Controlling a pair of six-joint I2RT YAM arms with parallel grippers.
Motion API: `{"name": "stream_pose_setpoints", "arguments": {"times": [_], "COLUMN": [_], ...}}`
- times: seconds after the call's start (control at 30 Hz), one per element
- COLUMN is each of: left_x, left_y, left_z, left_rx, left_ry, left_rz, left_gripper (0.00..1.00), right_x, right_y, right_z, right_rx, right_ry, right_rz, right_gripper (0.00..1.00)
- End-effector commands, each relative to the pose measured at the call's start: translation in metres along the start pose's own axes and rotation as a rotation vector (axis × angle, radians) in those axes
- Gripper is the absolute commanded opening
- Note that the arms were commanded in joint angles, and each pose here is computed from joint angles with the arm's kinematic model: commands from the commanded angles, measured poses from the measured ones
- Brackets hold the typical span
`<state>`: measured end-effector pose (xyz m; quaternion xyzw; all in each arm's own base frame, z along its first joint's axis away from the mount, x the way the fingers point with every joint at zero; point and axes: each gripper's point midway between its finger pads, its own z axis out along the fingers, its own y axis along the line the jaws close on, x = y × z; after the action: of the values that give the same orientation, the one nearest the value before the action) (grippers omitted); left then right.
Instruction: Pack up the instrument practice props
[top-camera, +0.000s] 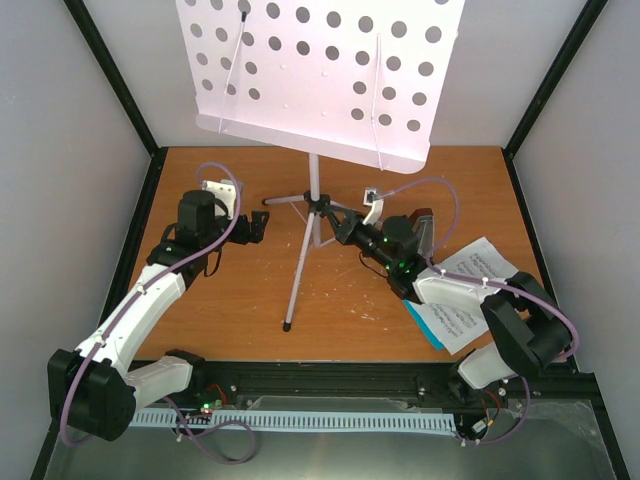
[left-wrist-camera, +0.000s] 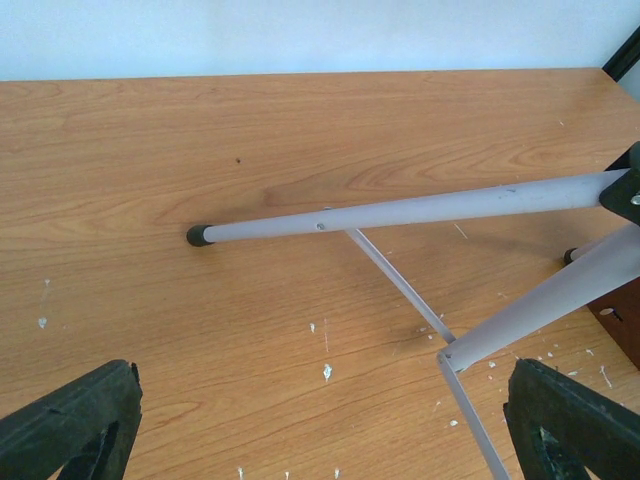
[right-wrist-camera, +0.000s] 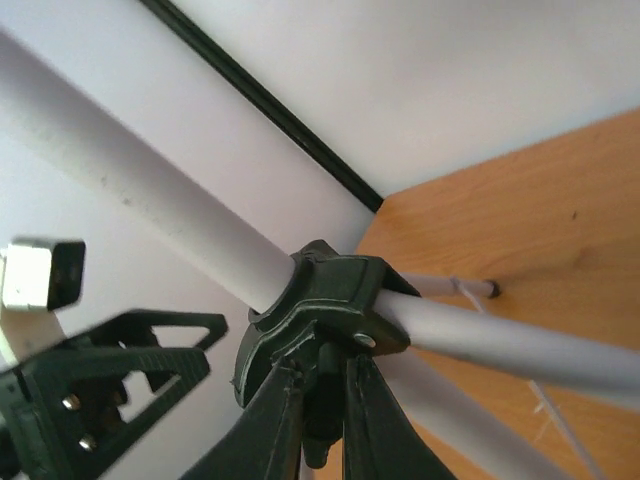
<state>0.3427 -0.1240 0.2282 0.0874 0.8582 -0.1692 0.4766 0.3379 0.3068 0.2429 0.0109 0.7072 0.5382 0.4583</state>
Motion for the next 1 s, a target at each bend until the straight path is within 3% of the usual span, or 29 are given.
{"name": "stream_pose_setpoints", "arguments": {"times": [0.0, 0.33, 0.67, 0.77, 0.87, 0.97], "left_x": [-0.006, -0.005, -0.006, -0.005, -0.005, -0.005], "left_y": [-0.002, -0.005, -0.007, -0.007, -0.008, -0.012], "left_z": [-0.003, -0.002, -0.004, -0.004, -0.004, -0.005], "left_rx": [0.013, 0.029, 0.038, 0.042, 0.045, 0.068], "left_ry": [-0.019, -0.014, -0.020, -0.019, -0.017, -0.016], "left_rz": [0.005, 0.001, 0.002, 0.002, 0.002, 0.013], "left_gripper": [1.00, 0.99, 0.99, 0.99, 0.99, 1.00], "right_x": [0.006, 0.004, -0.010, -0.013, -0.019, -0.024], "right_y": [0.000, -0.006, -0.020, -0.023, -0.011, 0.023], "right_z": [-0.007, -0.021, -0.020, -0.022, -0.025, -0.033], "right_rx": [0.007, 0.066, 0.232, 0.285, 0.273, 0.165], "right_ry": [0.032, 0.097, 0.216, 0.227, 0.176, 0.073], "right_rz": [-0.447, -1.185, -1.705, -1.791, -1.770, -1.656], "right_gripper": [0.05, 0.05, 0.07, 0.07, 0.20, 0.48]}}
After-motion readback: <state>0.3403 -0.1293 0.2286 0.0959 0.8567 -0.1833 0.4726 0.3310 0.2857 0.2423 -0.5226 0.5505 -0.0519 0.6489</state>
